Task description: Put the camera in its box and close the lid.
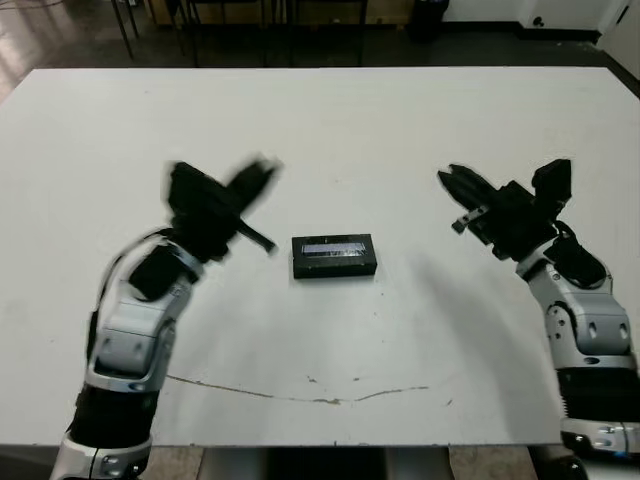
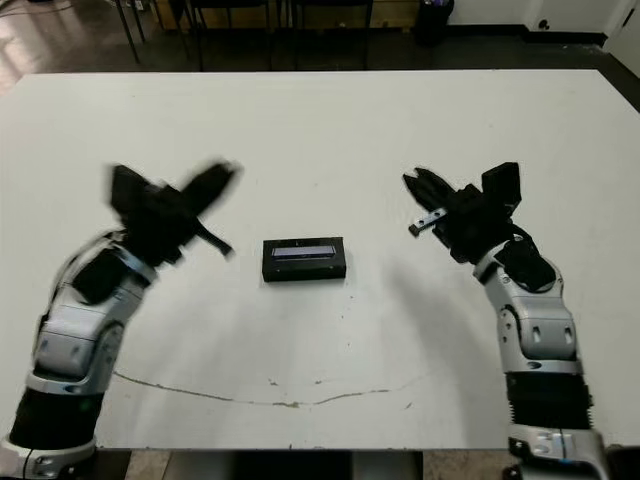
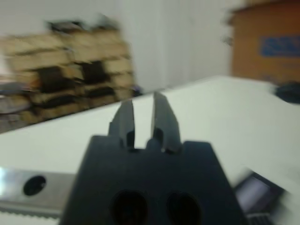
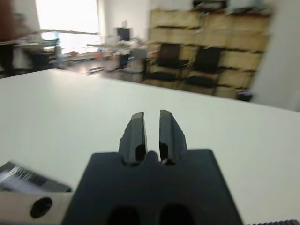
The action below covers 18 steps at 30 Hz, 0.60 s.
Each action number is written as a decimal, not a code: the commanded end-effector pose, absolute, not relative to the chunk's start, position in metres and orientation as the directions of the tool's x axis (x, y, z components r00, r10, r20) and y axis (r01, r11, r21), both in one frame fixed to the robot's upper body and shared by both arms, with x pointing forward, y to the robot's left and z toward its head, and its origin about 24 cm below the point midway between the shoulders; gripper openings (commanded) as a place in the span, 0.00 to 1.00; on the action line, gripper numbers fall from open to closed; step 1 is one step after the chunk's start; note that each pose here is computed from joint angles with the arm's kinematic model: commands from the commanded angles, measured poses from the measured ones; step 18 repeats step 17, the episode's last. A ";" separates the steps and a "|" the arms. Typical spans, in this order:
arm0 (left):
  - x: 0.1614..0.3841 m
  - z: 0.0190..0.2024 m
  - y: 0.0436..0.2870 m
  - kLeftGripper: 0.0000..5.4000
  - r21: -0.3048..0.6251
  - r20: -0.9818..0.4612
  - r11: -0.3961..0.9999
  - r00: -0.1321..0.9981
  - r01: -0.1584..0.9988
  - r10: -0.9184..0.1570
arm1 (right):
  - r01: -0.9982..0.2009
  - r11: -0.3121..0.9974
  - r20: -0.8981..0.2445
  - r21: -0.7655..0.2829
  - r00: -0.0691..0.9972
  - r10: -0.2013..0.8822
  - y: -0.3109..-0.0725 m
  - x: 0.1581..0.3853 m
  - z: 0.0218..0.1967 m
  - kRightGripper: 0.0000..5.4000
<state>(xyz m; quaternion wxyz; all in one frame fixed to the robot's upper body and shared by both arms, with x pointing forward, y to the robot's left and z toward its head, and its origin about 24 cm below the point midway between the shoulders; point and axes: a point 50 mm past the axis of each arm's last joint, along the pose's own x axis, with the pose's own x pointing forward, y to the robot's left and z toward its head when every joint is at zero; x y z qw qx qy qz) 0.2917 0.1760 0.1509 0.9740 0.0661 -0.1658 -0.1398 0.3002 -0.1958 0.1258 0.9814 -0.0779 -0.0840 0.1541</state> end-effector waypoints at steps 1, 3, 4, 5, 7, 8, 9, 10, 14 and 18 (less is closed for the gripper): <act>0.298 0.146 0.194 0.01 0.169 0.331 0.975 0.924 0.141 -0.191 | -0.209 0.950 0.165 -0.231 0.954 0.250 -0.190 0.295 0.123 0.00; 0.299 0.143 0.199 0.01 0.169 0.360 0.982 0.922 0.087 -0.143 | -0.192 0.952 0.172 -0.238 0.956 0.236 -0.186 0.294 0.122 0.00; 0.299 0.138 0.202 0.01 0.161 0.367 0.986 0.925 0.045 -0.102 | -0.188 0.955 0.177 -0.232 0.957 0.231 -0.185 0.294 0.121 0.00; 0.299 0.134 0.203 0.01 0.153 0.368 0.988 0.927 0.012 -0.068 | -0.184 0.956 0.181 -0.227 0.957 0.227 -0.184 0.293 0.119 0.00; 0.299 0.120 0.206 0.01 0.132 0.353 0.991 0.935 -0.024 -0.024 | -0.169 0.959 0.186 -0.230 0.959 0.213 -0.181 0.292 0.116 0.00; 0.298 0.113 0.207 0.01 0.119 0.340 0.992 0.940 -0.032 -0.011 | -0.160 0.959 0.189 -0.236 0.960 0.207 -0.179 0.291 0.114 0.00; 0.298 0.108 0.207 0.01 0.112 0.333 0.993 0.943 -0.036 -0.003 | -0.153 0.958 0.192 -0.242 0.960 0.202 -0.177 0.290 0.113 0.00; 0.296 0.103 0.206 0.01 0.102 0.321 0.994 0.947 -0.035 0.001 | -0.148 0.956 0.199 -0.252 0.959 0.200 -0.176 0.289 0.112 0.00; 0.290 0.092 0.198 0.01 0.059 0.266 0.998 0.964 -0.018 0.001 | -0.134 0.949 0.200 -0.286 0.960 0.196 -0.172 0.287 0.107 0.00; 0.289 0.094 0.192 0.01 0.032 0.249 0.999 0.969 -0.003 -0.005 | -0.139 0.946 0.192 -0.292 0.961 0.201 -0.170 0.288 0.105 0.00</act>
